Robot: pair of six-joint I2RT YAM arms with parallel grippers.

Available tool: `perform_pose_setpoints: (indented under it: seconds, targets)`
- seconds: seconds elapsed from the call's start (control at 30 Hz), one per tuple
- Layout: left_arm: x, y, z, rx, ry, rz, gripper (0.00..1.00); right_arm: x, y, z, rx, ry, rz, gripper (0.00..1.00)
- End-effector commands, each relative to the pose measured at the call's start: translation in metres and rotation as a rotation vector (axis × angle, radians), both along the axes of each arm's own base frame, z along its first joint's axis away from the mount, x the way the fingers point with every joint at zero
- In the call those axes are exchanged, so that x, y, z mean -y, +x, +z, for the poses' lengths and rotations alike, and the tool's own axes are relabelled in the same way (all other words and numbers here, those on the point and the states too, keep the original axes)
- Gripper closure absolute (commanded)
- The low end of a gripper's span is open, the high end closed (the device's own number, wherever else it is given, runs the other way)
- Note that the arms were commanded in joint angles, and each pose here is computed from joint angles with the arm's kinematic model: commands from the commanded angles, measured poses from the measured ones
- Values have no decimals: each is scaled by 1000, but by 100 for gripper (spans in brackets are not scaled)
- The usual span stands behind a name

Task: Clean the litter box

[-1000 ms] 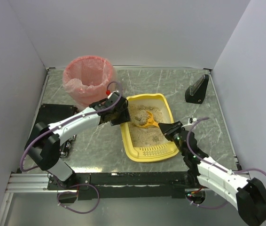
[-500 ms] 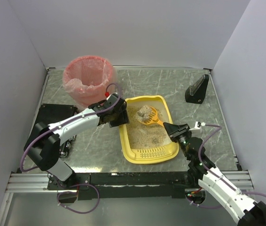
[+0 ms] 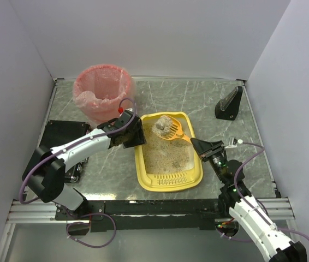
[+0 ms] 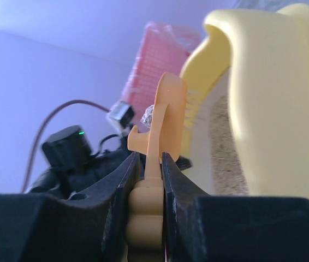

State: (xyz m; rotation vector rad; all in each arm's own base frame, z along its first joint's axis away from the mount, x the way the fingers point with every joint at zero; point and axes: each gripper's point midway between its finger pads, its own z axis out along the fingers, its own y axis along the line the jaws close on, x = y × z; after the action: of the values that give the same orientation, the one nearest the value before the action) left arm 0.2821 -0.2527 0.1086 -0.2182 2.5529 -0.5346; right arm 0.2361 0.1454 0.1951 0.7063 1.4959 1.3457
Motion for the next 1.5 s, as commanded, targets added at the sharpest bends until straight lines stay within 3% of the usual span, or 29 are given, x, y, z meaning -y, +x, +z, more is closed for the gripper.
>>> perform_pose_setpoints:
  seconds: [0.0, 0.13, 0.67, 0.77, 0.83, 0.93, 1.03, 1.2, 1.37, 1.47]
  targets:
    - [22, 18, 61, 166, -184, -40, 99, -2, -10, 2, 58, 122, 67, 100]
    - [22, 18, 60, 165, -200, -59, 99, -12, -17, 3, 46, 132, 156, 100]
    - [33, 13, 73, 187, -280, -130, 99, -5, -11, -6, -69, 299, 181, 100]
    - [33, 12, 74, 180, -277, -131, 99, -7, -21, -3, -66, 321, 253, 100]
    - [32, 9, 76, 178, -275, -144, 99, -9, -30, -11, -104, 318, 312, 100]
    - [26, 8, 80, 194, -262, -127, 99, -1, -14, -16, -99, 254, 240, 100]
    - [19, 4, 83, 214, -263, -112, 99, -2, -15, 14, 20, 251, 264, 100]
    - [13, 4, 83, 227, -258, -92, 99, -4, -14, -4, -48, 214, 282, 100]
    - [15, 6, 77, 206, -250, -86, 99, -2, -20, 26, 83, 227, 308, 100]
    - [18, 6, 74, 198, -260, -87, 99, -13, -17, 4, -31, 154, 365, 100]
